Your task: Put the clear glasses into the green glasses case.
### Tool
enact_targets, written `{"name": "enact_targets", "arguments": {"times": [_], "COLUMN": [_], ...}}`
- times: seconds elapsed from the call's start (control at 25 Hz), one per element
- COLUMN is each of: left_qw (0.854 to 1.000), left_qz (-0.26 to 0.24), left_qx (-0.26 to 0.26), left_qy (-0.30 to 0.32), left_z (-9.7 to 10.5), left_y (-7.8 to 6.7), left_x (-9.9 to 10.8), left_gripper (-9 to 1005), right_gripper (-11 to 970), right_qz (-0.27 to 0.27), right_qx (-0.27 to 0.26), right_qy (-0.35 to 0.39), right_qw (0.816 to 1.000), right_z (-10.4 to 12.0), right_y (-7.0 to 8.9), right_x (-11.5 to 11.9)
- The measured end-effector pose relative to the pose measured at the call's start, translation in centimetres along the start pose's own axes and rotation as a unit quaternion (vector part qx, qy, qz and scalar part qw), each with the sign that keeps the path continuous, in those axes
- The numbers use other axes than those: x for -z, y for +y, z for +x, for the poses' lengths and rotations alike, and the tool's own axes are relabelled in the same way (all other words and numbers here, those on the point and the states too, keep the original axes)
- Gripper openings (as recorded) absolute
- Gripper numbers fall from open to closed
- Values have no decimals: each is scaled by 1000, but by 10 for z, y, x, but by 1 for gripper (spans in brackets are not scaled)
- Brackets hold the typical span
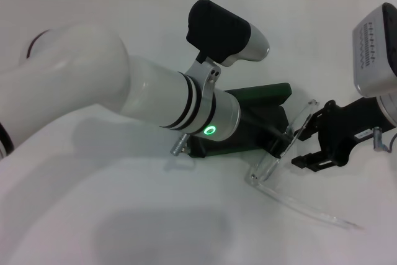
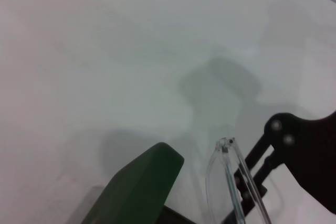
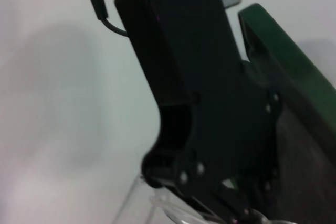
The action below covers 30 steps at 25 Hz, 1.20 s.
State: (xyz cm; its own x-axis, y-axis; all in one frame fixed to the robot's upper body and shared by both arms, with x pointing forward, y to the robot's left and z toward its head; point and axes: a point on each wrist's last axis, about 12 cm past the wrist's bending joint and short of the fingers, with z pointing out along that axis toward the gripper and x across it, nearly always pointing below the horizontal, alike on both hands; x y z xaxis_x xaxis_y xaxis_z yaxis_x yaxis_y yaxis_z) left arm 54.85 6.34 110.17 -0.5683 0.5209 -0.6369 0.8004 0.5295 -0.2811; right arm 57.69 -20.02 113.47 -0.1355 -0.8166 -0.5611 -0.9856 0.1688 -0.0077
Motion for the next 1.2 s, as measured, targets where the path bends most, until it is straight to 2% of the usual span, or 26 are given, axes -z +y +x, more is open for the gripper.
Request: {"name": "enact_targets", "arguments": {"times": [0.32,0.56,0.68,0.8,0.96,1.2], "left_qw": [1000,1000,1000,1000,1000,1000], "left_qz": [1,0,0,-1,-1,-1], "left_qx": [0,3,5,5,3,1], "left_qy": [0,1,2,2,1,2], "left_z": [0,2,3,3,2,1], "left_y": [0,0,1,1,1,1], "left_x": [0,0,0,0,0,0], "left_gripper": [87,86,86,86,85,83], "right_gripper": [551,552,553,553,553,553], "right_qz": [-13,10,-21,-87,-145,-194], "right_qx": [0,-17,-8,15,39,51], "right_qy": [-4,-40,-70,-85,-77,-48], "right_qw": [1000,999,997,992,986,978], "right_z": [-1,10,10,6,-4,-16], "right_y": [5,8,16,29,40,49], "right_x": [-1,32,45,52,48,28]}}
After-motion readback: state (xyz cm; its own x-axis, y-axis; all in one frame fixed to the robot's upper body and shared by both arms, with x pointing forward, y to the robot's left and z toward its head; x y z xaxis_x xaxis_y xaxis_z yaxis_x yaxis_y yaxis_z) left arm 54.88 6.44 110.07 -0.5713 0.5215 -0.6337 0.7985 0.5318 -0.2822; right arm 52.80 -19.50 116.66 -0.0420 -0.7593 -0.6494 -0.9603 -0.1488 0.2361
